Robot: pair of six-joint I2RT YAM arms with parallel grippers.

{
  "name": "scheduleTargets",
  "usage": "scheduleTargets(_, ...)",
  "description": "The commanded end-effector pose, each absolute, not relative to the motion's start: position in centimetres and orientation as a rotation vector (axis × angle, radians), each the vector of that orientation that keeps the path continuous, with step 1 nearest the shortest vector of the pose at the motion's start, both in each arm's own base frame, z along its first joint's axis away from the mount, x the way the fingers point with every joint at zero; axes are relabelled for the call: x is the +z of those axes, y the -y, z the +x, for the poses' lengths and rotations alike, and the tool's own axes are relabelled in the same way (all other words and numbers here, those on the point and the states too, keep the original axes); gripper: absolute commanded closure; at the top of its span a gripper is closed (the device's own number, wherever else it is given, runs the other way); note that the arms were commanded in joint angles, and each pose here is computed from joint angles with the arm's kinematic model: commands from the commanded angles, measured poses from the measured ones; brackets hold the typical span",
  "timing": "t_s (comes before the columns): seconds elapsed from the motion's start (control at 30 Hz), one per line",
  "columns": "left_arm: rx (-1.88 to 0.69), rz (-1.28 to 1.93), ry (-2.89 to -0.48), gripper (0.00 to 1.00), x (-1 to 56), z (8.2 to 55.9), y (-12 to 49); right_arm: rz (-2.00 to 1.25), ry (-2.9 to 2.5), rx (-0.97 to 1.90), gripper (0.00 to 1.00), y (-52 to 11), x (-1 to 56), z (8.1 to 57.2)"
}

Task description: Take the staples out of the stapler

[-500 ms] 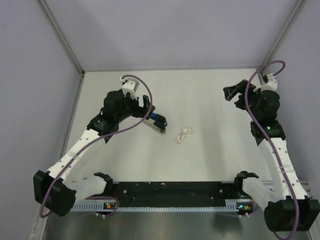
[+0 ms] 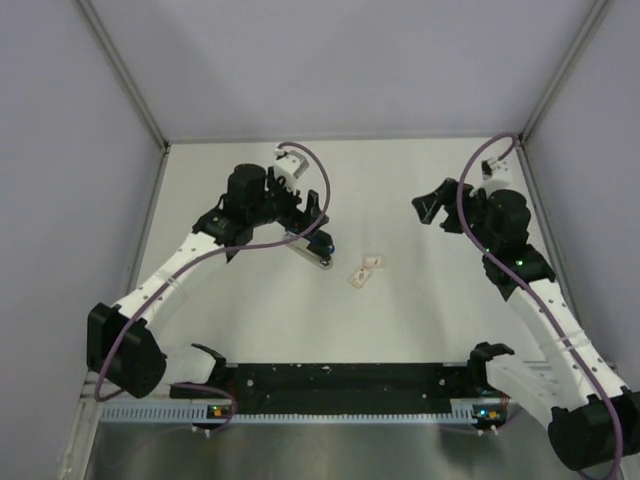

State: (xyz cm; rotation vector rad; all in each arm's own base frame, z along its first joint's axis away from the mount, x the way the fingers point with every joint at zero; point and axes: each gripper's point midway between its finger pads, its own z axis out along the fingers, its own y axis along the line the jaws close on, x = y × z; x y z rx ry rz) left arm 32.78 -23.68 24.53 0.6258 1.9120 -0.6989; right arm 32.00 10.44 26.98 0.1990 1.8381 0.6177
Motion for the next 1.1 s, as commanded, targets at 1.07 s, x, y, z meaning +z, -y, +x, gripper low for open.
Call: scheduleTargets(1.07,-0.516,1.436,-1.973,0.10,10.3,38.5,23.6,-0.118,-1.926,0.738,0.01,-16.0,25.4,26.3)
